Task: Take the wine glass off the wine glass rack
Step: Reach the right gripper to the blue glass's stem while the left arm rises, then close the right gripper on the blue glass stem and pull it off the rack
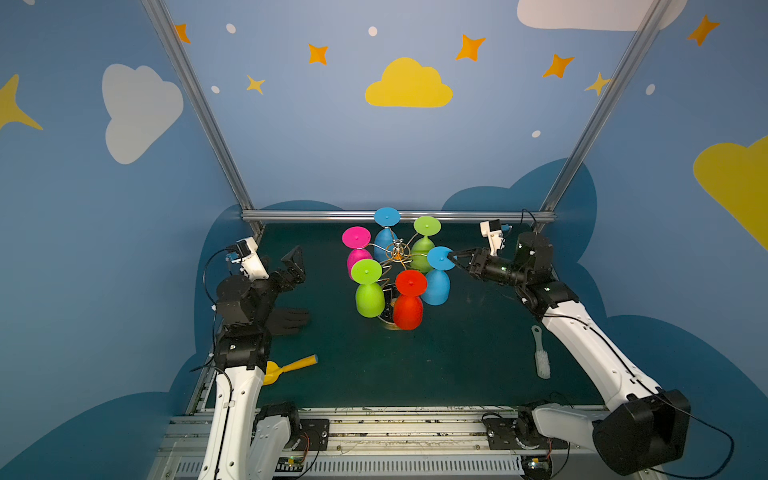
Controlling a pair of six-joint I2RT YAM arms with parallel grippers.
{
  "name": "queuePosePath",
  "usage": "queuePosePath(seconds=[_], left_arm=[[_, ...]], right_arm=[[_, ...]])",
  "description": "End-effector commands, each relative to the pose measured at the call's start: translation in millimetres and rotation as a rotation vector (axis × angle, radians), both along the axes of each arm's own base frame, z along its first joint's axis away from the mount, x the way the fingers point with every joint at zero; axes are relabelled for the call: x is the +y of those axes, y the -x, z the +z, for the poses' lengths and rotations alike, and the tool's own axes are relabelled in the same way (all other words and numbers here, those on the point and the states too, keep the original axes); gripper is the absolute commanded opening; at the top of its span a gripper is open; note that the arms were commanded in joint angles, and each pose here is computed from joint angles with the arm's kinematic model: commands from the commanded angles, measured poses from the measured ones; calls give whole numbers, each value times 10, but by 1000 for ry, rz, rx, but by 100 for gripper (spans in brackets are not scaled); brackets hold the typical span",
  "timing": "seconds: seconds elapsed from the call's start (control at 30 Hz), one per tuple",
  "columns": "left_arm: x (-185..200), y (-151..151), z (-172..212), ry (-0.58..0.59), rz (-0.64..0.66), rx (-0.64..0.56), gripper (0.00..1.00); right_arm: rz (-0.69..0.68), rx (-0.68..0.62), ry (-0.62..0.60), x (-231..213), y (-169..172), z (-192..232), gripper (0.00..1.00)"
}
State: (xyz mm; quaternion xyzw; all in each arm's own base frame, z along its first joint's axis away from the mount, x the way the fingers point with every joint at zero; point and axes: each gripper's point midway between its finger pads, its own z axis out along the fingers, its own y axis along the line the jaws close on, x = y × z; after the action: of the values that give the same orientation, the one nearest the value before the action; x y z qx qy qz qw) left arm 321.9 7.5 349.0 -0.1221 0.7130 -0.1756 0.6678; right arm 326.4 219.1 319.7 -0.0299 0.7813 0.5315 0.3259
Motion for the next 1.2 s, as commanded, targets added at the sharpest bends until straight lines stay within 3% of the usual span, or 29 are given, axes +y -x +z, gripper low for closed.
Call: queuePosePath(seconds=[0.0, 0.33, 0.73, 1.17], left_arm=[[-3, 13, -35, 6, -6, 6, 100], [0, 10, -41, 13, -6, 8, 100], [-1, 10, -46, 22, -7, 8, 100], [-4, 22, -35, 26, -8, 3, 100]], right_arm=[[15, -52, -24, 26, -9, 203, 18], [31, -56, -52, 32, 43, 315, 0], [38, -93, -98, 57, 75, 554, 0], [49, -131, -63, 287, -38, 640, 0]])
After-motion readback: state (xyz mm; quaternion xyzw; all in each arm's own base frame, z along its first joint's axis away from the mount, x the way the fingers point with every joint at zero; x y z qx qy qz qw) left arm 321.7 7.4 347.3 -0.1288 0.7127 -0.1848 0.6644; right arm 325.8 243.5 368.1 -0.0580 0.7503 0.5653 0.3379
